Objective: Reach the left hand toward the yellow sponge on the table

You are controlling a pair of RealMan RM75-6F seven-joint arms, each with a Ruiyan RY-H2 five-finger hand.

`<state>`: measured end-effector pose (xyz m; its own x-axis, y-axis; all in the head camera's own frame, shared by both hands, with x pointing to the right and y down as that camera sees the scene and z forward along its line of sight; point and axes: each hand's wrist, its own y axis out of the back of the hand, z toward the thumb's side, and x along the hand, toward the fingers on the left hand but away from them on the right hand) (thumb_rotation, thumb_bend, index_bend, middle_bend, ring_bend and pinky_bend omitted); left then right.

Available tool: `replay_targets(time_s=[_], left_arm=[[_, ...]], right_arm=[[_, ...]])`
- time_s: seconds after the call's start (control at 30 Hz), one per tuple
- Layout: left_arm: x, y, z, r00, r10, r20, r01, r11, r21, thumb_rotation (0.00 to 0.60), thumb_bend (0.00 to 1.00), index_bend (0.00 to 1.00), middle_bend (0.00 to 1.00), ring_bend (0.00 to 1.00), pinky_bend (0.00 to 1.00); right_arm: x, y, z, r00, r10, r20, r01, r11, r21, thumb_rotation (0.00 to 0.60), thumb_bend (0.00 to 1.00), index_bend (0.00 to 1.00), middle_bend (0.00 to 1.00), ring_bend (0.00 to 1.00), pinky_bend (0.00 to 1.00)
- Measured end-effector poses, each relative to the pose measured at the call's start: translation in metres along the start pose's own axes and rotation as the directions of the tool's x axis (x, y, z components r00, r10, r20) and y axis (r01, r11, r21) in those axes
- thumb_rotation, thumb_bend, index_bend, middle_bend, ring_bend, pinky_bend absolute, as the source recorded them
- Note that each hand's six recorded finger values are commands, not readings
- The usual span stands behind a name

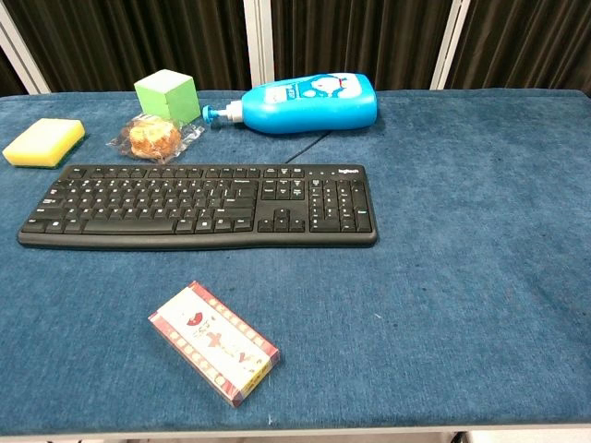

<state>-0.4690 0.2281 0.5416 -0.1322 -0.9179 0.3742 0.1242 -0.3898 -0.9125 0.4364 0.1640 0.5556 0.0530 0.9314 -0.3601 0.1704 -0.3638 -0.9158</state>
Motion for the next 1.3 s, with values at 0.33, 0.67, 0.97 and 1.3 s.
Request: replay_targets(time_s=[0.33,0.67,0.97,1.3], left_arm=[[0.008,0.001,0.009,1.000,0.004,0.026,-0.003,1.000,-0.021,0.600,0.09,0.08,0.06,0.03,0.00],[0.050,0.011,0.053,0.981,0.016,0.194,-0.009,0.999,-0.038,0.600,0.10,0.09,0.27,0.22,0.05],[0.110,0.003,0.109,0.932,-0.095,0.351,0.107,0.994,-0.015,0.600,0.32,0.15,0.57,0.56,0.57],[0.149,-0.025,0.152,0.865,-0.323,0.383,0.325,0.944,0.061,0.600,0.63,0.24,0.93,0.93,0.91]], right_arm=[[-0.005,0.003,0.003,1.000,0.000,-0.008,0.000,1.000,0.004,0.600,0.15,0.00,0.00,0.00,0.00],[0.001,0.005,0.002,1.000,-0.020,-0.007,0.020,1.000,-0.003,0.600,0.15,0.00,0.00,0.00,0.00],[0.009,0.006,-0.001,1.000,-0.026,0.014,0.026,1.000,0.001,0.600,0.15,0.00,0.00,0.00,0.00],[0.010,0.003,-0.006,0.999,-0.016,0.035,0.016,1.000,0.001,0.600,0.15,0.00,0.00,0.00,0.00]])
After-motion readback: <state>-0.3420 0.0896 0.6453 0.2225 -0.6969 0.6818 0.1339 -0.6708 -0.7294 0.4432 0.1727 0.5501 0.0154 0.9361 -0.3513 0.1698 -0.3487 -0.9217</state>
